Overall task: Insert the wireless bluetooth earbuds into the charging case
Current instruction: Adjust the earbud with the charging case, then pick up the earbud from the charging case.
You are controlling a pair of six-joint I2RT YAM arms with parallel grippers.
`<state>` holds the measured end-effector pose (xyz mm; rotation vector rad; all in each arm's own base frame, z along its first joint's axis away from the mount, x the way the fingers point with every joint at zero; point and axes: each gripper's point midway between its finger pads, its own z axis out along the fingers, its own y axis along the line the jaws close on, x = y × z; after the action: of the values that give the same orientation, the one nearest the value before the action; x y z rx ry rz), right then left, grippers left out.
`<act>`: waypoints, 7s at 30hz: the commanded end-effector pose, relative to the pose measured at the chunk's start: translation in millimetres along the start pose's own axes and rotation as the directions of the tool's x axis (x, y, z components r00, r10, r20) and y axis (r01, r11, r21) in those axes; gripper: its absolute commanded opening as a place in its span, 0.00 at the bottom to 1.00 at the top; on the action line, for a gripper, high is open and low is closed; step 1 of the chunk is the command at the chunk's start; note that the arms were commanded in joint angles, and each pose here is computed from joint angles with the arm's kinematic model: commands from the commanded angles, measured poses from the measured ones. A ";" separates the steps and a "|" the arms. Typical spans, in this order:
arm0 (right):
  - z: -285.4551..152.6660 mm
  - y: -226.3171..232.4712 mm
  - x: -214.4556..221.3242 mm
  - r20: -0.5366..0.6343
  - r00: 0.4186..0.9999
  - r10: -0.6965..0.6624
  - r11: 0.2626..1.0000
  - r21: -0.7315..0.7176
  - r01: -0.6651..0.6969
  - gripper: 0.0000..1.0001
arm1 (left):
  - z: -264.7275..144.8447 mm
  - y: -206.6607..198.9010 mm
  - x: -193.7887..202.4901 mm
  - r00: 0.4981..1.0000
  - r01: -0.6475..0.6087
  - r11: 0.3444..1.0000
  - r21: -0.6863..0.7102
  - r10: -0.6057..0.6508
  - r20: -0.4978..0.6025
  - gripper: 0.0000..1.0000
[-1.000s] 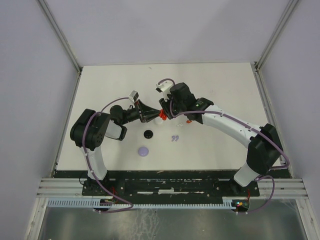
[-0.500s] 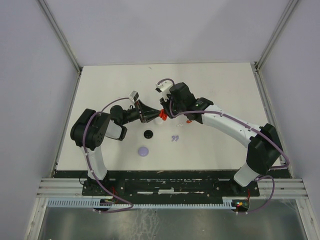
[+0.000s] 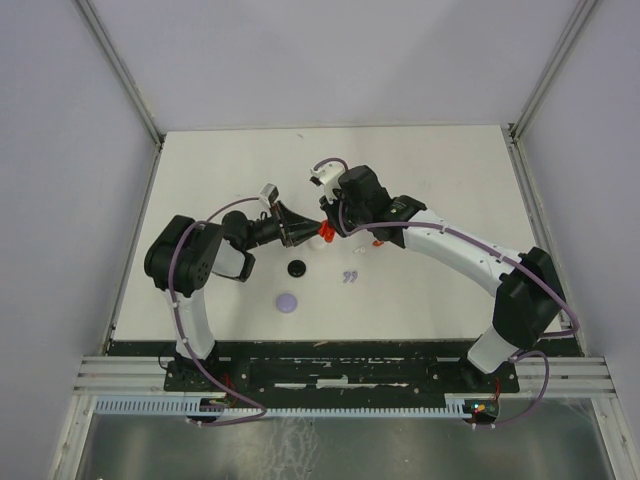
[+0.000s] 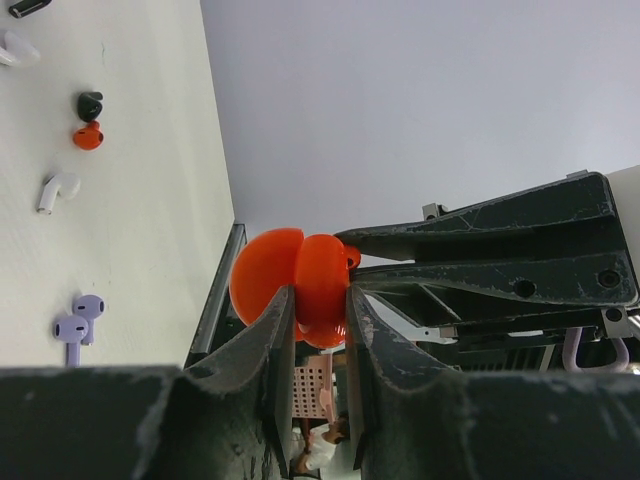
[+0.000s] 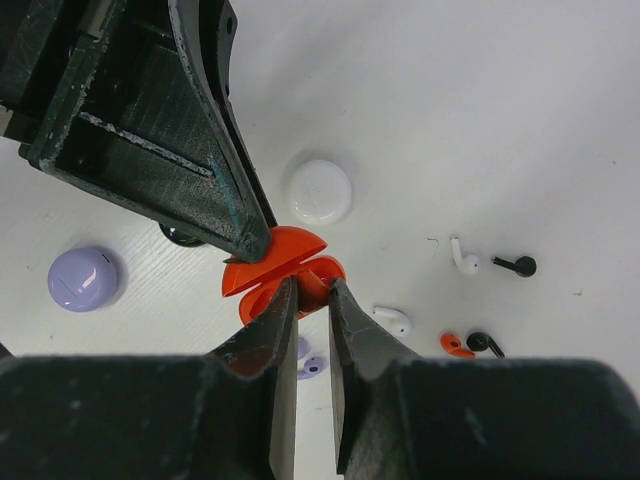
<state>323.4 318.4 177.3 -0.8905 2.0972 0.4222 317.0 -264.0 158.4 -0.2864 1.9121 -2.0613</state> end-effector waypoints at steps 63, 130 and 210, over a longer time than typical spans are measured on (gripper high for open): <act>-15.5 2.4 -17.6 0.065 0.997 -0.045 0.999 0.028 0.043 0.14 | 4.6 -47.6 -1.0 0.995 -0.096 0.988 0.120 0.097 -0.005 0.03; -97.9 -62.6 -15.6 0.280 0.945 0.171 0.883 0.383 -0.273 1.00 | 5.6 -44.4 8.8 0.994 -0.104 0.986 0.130 0.109 -0.032 0.03; -53.3 -33.0 -8.8 0.157 0.977 0.144 0.940 0.288 -0.185 0.98 | 17.9 -21.3 20.0 0.991 -0.110 0.990 0.089 0.116 -0.060 0.03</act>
<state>315.5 258.7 182.3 -0.5254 2.1444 0.1673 299.5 -284.2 166.9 -0.2190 1.9216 -2.1201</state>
